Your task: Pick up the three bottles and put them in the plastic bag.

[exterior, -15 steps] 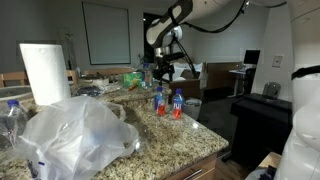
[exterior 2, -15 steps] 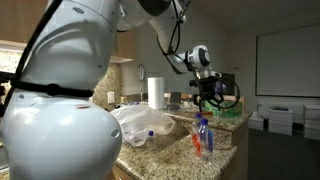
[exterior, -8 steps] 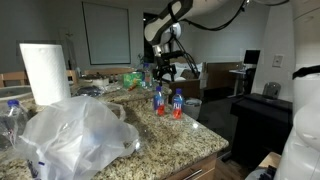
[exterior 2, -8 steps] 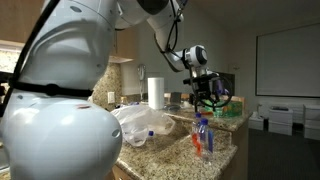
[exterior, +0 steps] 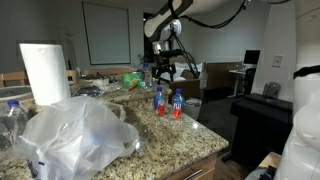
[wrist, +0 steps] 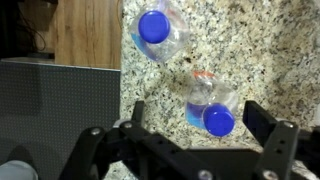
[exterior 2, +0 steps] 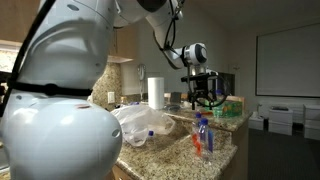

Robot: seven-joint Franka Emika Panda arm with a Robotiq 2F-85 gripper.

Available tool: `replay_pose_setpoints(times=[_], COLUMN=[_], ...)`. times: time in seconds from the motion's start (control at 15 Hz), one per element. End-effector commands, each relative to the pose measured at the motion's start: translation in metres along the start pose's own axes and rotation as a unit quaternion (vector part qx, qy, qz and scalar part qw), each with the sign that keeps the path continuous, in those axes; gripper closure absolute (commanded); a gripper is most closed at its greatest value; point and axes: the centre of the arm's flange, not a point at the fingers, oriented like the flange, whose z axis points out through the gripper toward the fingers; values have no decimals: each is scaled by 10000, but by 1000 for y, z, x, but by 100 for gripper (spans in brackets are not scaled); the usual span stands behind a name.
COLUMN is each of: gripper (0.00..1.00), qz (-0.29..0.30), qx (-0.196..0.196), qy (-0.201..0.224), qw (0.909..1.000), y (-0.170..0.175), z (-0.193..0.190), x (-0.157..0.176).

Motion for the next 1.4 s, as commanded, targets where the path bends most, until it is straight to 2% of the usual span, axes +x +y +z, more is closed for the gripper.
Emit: replay_pose_setpoints(times=[0.0, 0.27, 0.53, 0.6, 0.67, 1.07, 1.33], gripper=[0, 0, 0, 17, 26, 66, 90], qz=[-7, 122, 114, 117, 125, 138, 197], qx=[496, 564, 802, 839, 863, 638, 599], qy=[-112, -163, -133, -75, -31, 230, 202], qw=[9987, 9982, 9966, 9964, 9962, 9976, 9978], y=[-7, -8, -12, -13, -14, -3, 8], z=[9, 26, 37, 37, 37, 37, 40], x=[-8, -2, 6, 8, 10, 15, 13])
